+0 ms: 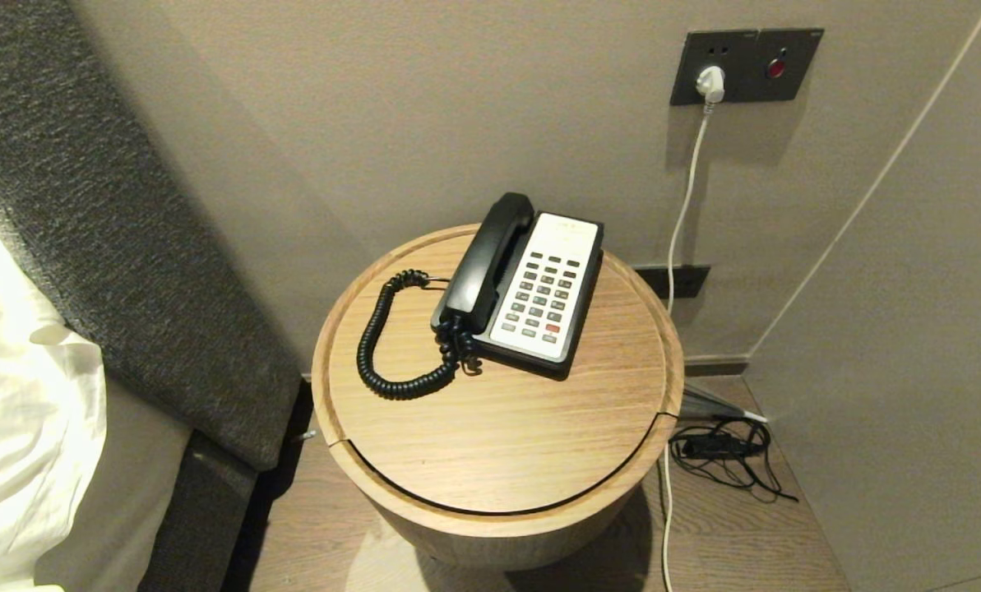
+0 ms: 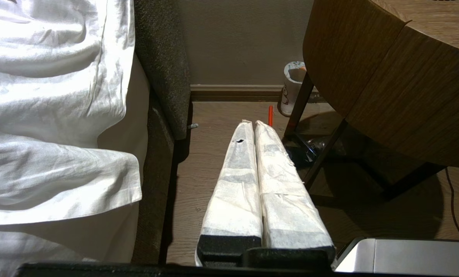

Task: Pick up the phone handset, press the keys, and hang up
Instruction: Pick up the desk phone handset

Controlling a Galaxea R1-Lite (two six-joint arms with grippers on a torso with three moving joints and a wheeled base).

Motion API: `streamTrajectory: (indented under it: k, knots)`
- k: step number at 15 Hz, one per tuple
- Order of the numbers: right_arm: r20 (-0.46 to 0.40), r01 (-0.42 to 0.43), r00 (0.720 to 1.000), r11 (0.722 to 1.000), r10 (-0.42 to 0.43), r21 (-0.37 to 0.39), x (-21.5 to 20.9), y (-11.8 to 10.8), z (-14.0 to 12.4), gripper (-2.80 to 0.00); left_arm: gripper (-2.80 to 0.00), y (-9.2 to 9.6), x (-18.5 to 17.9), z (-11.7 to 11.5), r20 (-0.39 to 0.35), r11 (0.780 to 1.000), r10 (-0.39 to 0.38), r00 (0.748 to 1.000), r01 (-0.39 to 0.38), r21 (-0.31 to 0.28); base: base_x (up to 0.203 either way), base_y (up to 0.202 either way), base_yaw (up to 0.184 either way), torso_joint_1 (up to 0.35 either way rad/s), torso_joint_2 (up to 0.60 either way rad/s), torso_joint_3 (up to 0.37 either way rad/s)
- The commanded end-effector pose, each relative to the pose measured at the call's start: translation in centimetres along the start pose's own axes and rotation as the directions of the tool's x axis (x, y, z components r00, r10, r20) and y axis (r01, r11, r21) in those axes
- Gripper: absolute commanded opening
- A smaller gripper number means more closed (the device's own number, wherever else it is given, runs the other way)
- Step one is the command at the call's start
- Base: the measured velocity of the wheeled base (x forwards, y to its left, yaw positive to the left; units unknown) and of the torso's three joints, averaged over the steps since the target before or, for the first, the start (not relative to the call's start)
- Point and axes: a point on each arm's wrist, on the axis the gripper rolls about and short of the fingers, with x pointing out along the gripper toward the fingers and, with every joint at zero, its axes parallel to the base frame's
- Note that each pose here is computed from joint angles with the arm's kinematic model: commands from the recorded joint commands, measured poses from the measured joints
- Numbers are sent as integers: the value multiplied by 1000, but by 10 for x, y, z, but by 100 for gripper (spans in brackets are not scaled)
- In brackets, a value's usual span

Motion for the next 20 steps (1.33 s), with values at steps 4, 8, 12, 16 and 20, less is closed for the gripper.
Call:
streamTrajectory:
  k: [4, 8, 12, 16, 20]
  knots:
    - [-2, 0, 1000, 1000, 0, -1, 0, 0, 0, -280, -280, 0, 0, 0, -2, 1000, 0, 1000, 0, 0, 0, 0, 0, 0, 0, 0]
    - [-2, -1, 1000, 1000, 1, -1, 0, 0, 0, -280, -280, 0, 0, 0, 0, 1000, 0, 1000, 0, 6, 0, 0, 0, 0, 0, 0]
    - [-2, 0, 1000, 1000, 0, -1, 0, 0, 0, -280, -280, 0, 0, 0, -2, 1000, 0, 1000, 0, -12, 0, 0, 0, 0, 0, 0]
    - [-2, 0, 1000, 1000, 0, -1, 0, 0, 0, -280, -280, 0, -4, 13, 50, 1000, -6, 999, 7, -16, 0, 0, 0, 0, 0, 0]
    - [-2, 0, 1000, 1000, 0, -1, 0, 0, 0, -280, -280, -3, -36, 120, 149, 991, -121, 981, 128, -36, 0, 0, 0, 0, 0, 0]
